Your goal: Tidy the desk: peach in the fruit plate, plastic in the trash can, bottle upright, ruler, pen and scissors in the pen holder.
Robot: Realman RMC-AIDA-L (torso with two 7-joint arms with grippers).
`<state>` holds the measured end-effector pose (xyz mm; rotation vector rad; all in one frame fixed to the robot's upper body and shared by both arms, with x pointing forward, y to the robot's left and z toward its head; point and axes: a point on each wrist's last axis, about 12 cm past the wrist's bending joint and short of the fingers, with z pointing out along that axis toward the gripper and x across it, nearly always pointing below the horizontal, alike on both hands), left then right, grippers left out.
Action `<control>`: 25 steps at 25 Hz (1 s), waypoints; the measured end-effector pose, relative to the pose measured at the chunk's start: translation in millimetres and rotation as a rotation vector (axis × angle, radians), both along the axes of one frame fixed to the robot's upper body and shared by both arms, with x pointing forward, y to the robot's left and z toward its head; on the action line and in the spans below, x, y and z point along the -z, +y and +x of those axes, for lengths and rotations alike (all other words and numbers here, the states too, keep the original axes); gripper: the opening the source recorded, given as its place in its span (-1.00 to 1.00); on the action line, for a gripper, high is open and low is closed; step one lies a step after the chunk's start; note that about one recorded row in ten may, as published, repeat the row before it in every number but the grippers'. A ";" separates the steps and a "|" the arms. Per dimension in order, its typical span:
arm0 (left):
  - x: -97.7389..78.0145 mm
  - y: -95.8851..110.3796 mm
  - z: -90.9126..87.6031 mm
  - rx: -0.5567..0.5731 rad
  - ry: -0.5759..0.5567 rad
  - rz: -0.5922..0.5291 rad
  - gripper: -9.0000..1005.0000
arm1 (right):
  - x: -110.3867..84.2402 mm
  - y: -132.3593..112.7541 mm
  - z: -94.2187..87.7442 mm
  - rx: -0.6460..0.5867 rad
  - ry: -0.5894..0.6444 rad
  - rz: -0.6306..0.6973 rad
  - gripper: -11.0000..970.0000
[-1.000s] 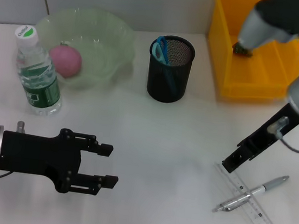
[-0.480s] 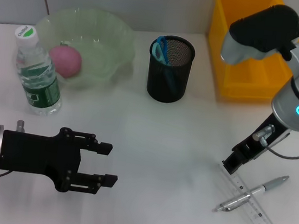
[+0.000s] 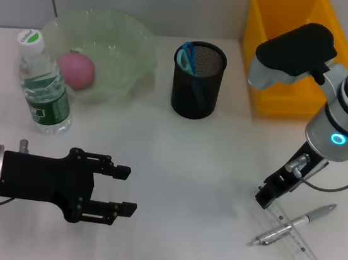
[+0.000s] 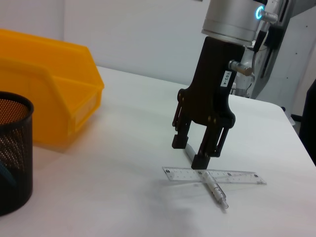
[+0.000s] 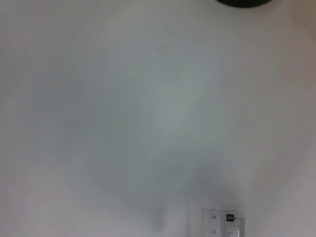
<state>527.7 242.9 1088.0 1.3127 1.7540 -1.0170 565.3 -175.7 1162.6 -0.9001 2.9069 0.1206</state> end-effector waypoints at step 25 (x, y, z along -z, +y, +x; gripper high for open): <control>0.8 3.2 -2.3 -0.011 0.000 -0.012 0.35 | 13.5 5.8 -0.6 -0.023 0.012 -0.019 0.68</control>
